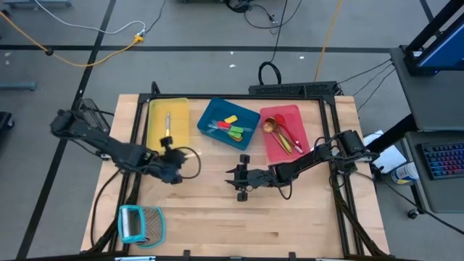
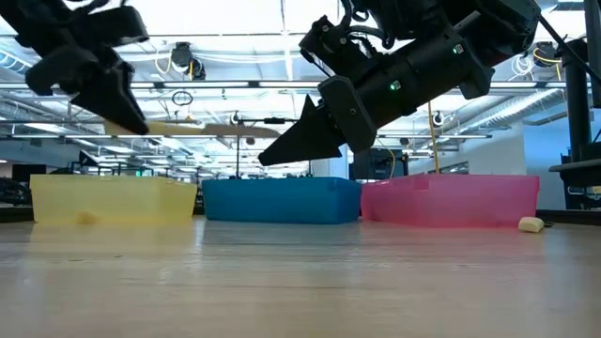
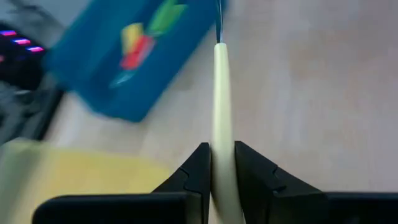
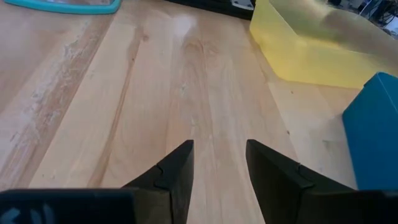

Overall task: Pick & Place Kitchen Items
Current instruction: Put the bottom light yellow knife into the yellow bin

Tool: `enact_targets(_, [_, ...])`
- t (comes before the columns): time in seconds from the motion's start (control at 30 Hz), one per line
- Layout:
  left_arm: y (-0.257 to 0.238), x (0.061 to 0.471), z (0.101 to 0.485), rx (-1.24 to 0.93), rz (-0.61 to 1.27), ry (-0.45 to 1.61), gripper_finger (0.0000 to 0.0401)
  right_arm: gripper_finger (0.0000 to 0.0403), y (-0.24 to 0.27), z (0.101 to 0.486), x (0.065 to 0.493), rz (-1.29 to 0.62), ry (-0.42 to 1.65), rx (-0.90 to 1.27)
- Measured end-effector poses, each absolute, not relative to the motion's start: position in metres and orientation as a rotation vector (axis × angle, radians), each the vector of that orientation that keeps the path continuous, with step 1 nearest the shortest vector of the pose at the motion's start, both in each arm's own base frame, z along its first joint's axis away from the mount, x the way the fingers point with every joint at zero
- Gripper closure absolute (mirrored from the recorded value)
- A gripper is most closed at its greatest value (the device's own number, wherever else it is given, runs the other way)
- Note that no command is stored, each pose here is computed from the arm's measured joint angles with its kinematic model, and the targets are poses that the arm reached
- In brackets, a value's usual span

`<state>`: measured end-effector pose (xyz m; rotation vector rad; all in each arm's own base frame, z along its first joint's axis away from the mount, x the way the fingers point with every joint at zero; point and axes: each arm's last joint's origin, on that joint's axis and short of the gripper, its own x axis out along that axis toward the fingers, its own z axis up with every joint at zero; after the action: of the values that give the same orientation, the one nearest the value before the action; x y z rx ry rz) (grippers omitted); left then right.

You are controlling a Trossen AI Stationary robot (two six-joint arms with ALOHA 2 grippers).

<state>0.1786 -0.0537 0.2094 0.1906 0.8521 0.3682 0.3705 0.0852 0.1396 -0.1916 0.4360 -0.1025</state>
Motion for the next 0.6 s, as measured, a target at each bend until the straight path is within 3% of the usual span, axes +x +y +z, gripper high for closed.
enact_targets(0.43, [-0.014,0.127,0.215,-0.099,1.001,0.82,0.0344,0.0264,0.085,0.139,0.37,-0.1,0.437,-0.184])
enact_targets(0.6, [-0.002,0.126,0.214,-0.229,1.128,0.783,0.0347,0.0264,0.085,0.14,0.371,-0.102,0.434,-0.176])
